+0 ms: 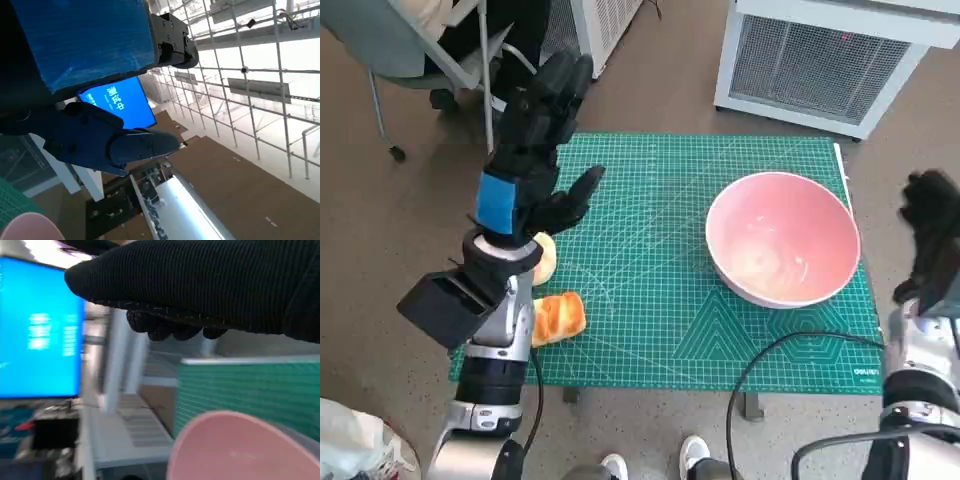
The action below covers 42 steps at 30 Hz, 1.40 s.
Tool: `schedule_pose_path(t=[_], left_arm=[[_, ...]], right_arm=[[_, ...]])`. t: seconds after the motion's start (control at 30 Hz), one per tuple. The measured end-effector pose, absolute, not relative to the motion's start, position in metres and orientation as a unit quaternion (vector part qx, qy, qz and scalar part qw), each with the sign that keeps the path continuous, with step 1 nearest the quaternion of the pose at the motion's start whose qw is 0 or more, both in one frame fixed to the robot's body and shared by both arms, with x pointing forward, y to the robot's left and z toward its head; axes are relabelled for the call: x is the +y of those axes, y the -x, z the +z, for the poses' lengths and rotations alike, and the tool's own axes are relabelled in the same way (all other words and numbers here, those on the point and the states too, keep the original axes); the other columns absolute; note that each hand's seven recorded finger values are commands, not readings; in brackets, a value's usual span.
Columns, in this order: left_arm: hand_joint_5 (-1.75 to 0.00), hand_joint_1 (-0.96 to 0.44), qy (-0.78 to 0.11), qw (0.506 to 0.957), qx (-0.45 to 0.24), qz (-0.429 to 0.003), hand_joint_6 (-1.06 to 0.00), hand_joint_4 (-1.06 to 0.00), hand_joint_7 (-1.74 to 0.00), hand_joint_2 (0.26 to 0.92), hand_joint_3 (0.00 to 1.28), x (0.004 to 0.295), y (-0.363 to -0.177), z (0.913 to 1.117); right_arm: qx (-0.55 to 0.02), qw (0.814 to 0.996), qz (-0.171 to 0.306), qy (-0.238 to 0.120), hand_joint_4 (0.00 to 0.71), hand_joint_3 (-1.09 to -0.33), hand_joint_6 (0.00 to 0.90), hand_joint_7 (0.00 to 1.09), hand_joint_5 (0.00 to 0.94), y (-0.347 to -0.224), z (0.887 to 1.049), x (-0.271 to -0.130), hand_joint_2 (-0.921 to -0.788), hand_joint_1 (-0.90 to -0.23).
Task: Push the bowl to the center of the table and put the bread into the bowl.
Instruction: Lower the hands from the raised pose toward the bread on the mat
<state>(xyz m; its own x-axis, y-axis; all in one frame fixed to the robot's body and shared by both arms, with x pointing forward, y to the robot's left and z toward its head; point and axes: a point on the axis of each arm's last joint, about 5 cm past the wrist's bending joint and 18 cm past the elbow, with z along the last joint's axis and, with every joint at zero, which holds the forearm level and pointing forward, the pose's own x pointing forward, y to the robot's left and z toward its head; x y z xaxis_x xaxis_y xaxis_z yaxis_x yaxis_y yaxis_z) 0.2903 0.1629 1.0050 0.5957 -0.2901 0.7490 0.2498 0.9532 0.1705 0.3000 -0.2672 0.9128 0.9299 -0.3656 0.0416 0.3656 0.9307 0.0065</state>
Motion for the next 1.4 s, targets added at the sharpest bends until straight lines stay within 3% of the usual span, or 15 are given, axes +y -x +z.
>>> schedule_pose_path(t=[0.47,0.83,1.4], left_arm=[[0.00,-0.49,-0.030,0.895,-0.424,-0.137,-0.15,-0.22,-0.33,0.921,0.40,0.169,-0.285,1.004],[0.00,-0.49,-0.042,0.896,-0.422,-0.130,-0.17,-0.23,-0.29,0.921,0.39,0.173,-0.281,1.003],[0.00,-0.51,-0.054,0.904,-0.412,-0.099,-0.23,-0.22,-0.17,0.921,0.38,0.185,-0.272,0.997]], right_arm=[[0.041,0.990,-0.134,-0.028,0.219,-0.825,0.236,0.10,0.010,-0.306,0.897,-0.232,-0.921,-0.468],[0.040,0.995,-0.084,-0.030,0.223,-0.829,0.241,0.09,0.007,-0.318,0.903,-0.202,-0.921,-0.474],[0.029,0.998,-0.037,-0.046,0.225,-0.842,0.242,0.07,0.008,-0.331,0.916,-0.172,-0.921,-0.451]])
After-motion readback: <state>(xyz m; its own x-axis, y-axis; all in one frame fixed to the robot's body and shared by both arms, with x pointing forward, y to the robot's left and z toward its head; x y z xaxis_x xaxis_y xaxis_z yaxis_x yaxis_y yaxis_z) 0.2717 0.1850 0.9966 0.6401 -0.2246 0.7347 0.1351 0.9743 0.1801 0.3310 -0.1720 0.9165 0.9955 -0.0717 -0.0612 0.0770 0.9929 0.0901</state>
